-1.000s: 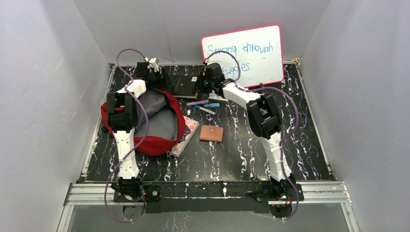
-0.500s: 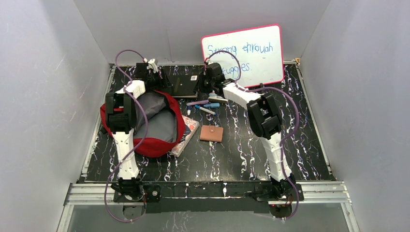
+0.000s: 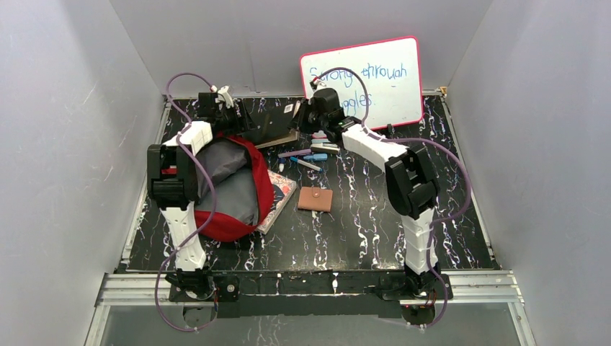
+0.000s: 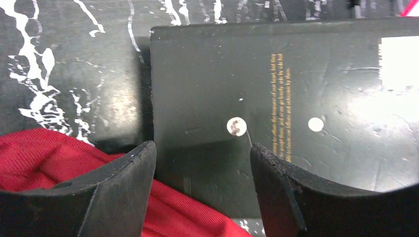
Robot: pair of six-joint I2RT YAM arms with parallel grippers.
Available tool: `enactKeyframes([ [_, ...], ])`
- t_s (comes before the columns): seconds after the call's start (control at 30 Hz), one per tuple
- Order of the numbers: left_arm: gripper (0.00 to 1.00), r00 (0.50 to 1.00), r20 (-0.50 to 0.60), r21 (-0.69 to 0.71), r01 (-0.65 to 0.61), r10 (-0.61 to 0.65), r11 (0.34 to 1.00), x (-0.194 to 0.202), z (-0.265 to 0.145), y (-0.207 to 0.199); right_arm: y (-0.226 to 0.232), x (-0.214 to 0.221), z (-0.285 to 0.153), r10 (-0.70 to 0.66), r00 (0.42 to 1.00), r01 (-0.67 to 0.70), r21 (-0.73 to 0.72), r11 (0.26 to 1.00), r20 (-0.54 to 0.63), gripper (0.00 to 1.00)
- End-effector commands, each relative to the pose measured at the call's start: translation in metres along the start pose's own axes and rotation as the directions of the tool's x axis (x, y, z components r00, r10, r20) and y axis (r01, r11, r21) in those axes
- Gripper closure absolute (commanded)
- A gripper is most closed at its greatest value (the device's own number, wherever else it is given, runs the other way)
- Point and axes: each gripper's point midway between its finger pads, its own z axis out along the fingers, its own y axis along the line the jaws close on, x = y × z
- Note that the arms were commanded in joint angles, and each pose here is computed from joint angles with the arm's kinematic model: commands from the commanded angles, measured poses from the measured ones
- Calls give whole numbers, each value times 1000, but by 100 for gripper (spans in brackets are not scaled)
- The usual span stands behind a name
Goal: Pack the student bag
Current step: Pick up the book from the center of the board.
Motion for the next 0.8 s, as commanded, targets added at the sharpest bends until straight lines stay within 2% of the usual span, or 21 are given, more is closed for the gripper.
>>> enactKeyframes([
  [0.0,33,998,58,153,-7,-1,988,-22,-36,-53,55,-45,-41,-21,990,41,-136,990,143,100],
  [0.17,34,999,39,242,15,-25,970,-8,-39,-77,45,-31,-67,-22,990,36,-98,995,140,100],
  [0.43,35,998,-42,292,-34,48,956,30,-22,-119,11,0,-113,-36,988,33,21,999,148,100],
  [0.6,35,997,-29,294,-59,71,954,27,-27,-126,-9,6,-143,-58,978,39,100,994,201,100],
  [0.77,35,992,32,310,-126,122,942,6,-47,-139,-6,7,-163,-142,958,133,49,990,248,100],
])
